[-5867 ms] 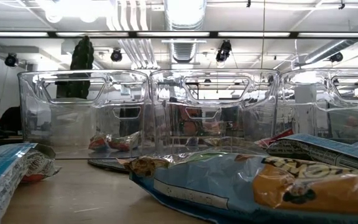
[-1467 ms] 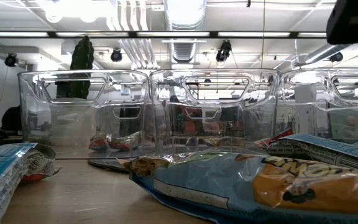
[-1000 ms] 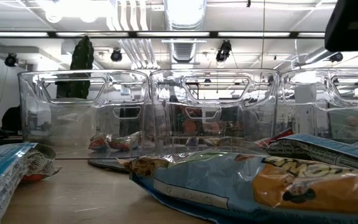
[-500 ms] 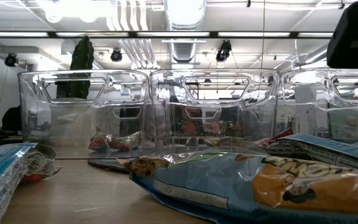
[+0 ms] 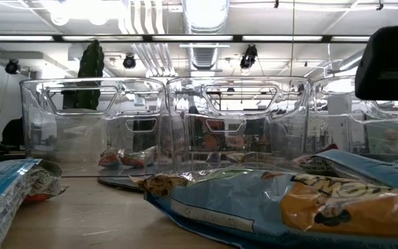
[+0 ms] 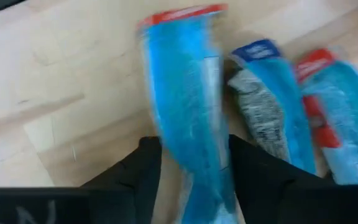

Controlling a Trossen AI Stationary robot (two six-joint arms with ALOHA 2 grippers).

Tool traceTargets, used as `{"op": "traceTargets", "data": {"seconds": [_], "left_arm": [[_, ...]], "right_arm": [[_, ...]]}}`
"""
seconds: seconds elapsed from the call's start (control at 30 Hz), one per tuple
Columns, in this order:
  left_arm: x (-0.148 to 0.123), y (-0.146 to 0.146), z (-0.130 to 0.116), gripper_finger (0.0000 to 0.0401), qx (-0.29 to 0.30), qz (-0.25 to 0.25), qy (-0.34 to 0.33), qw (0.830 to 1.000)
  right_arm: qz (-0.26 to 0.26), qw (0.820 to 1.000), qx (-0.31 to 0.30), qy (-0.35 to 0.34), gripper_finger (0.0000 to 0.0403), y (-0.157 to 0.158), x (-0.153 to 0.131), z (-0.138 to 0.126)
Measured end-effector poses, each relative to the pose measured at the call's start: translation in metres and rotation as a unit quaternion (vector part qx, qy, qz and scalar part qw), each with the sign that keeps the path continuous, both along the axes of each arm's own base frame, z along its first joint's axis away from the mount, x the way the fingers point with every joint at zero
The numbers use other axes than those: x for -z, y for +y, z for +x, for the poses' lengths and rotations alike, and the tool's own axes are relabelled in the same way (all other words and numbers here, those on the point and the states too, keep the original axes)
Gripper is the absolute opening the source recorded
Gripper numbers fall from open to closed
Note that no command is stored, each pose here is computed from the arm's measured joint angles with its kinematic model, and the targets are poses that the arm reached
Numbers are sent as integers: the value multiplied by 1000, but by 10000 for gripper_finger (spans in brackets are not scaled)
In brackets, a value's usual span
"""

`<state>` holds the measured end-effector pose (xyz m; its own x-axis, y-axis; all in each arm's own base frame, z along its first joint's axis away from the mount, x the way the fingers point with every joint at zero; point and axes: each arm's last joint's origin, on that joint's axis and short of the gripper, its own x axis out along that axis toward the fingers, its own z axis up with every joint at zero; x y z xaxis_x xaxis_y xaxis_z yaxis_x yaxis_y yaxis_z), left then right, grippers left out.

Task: Pick and place Granola Bars by type
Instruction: Put the red granola bar into the left transparent bin

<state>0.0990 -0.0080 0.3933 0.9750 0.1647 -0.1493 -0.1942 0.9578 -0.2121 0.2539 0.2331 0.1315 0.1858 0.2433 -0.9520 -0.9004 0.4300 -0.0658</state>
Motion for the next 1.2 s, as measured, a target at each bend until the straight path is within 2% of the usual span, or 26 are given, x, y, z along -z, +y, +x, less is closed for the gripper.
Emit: {"op": "traceTargets", "data": {"seconds": [0.1, 0.33, 0.43, 0.63, 0.8, 1.03, 1.2], "left_arm": [[0, 0, 0, 0, 0, 0, -1, 1000], [0, 0, 0, 0, 0, 0, -1, 1000], [0, 0, 0, 0, 0, 0, -1, 1000], [0, 0, 0, 0, -1, -8, -2, 1000], [0, 0, 0, 0, -1, -9, -2, 1000], [0, 0, 1, 0, -1, -10, 0, 1000], [0, 0, 1, 0, -1, -10, 1, 1000]], "right_arm": [[3, 1000, 3, -2, 137, 4, -5, 4], [12, 999, 34, 2, 44, 8, -21, 8], [1, 999, 35, 13, 24, 7, -24, 7], [-9, 998, 59, 34, 28, 4, -39, 3], [5, 998, 68, 17, 31, 0, -70, 1], [56, 986, 148, -61, 32, -12, -135, 7], [101, 962, 223, -120, 32, -33, -182, 17]]}}
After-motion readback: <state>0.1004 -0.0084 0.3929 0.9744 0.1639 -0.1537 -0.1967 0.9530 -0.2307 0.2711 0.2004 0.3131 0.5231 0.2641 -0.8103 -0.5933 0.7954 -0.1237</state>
